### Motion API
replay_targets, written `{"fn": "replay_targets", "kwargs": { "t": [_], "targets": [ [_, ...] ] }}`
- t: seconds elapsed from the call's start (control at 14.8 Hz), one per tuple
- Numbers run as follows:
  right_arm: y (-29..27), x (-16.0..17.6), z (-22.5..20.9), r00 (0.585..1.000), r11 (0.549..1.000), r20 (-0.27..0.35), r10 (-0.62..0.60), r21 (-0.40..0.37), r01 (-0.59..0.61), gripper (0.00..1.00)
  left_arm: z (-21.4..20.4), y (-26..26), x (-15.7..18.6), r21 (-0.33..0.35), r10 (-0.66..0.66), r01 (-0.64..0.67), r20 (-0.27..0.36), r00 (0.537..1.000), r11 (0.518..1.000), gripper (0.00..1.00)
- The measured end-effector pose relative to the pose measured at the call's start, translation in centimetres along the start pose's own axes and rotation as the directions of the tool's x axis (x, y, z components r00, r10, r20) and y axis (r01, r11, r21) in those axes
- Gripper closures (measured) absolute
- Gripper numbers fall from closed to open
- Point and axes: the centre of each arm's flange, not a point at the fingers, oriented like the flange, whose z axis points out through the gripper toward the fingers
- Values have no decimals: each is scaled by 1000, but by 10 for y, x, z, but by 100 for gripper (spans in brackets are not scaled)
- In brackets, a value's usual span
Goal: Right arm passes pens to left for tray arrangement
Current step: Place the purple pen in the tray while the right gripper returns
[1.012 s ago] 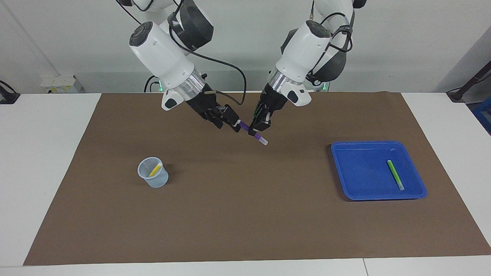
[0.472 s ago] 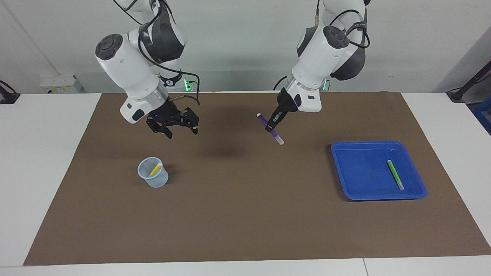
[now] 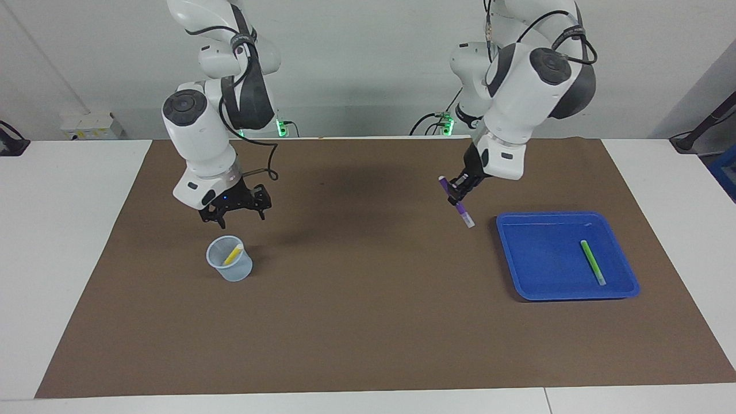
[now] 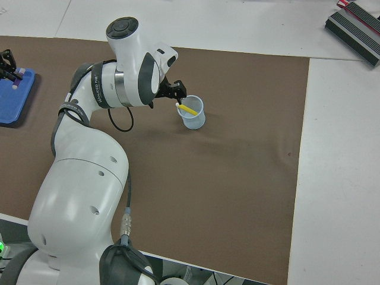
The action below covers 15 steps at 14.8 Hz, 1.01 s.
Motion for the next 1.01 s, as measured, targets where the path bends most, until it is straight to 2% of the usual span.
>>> {"fn": "replay_targets", "kwargs": {
  "t": [0.2,0.34,0.4,0.47,0.54,0.61,0.88,0.94,1.01],
  "targets": [
    [2,6,21,997,995,13,-79,-56,79,4,-5,-43,34,15,122,-123,12,992,992,83],
    [3,9,31,993,990,22,-116,-81,117,9,-9,-70,55,17,190,-190,7,982,982,83],
    [4,10,35,992,988,23,-126,-88,128,15,-12,-86,67,16,240,-240,3,971,971,83],
    [4,12,38,991,987,22,-132,-92,134,15,-16,-103,79,20,292,-292,-5,956,956,83],
    [4,13,41,991,986,17,-135,-94,136,22,-19,-120,91,34,338,-338,-16,941,941,83],
    [3,15,44,991,986,10,-137,-95,137,22,-21,-134,101,49,372,-371,-29,928,927,83],
    [3,21,63,990,986,8,-142,-92,142,28,0,-156,128,71,443,-438,-87,892,896,83],
    [3,21,65,990,986,11,-142,-91,143,35,9,-165,137,74,463,-457,-96,881,886,83],
    [3,21,65,990,986,11,-142,-91,143,35,18,-177,148,79,479,-473,-103,872,877,83]
  ]
}}
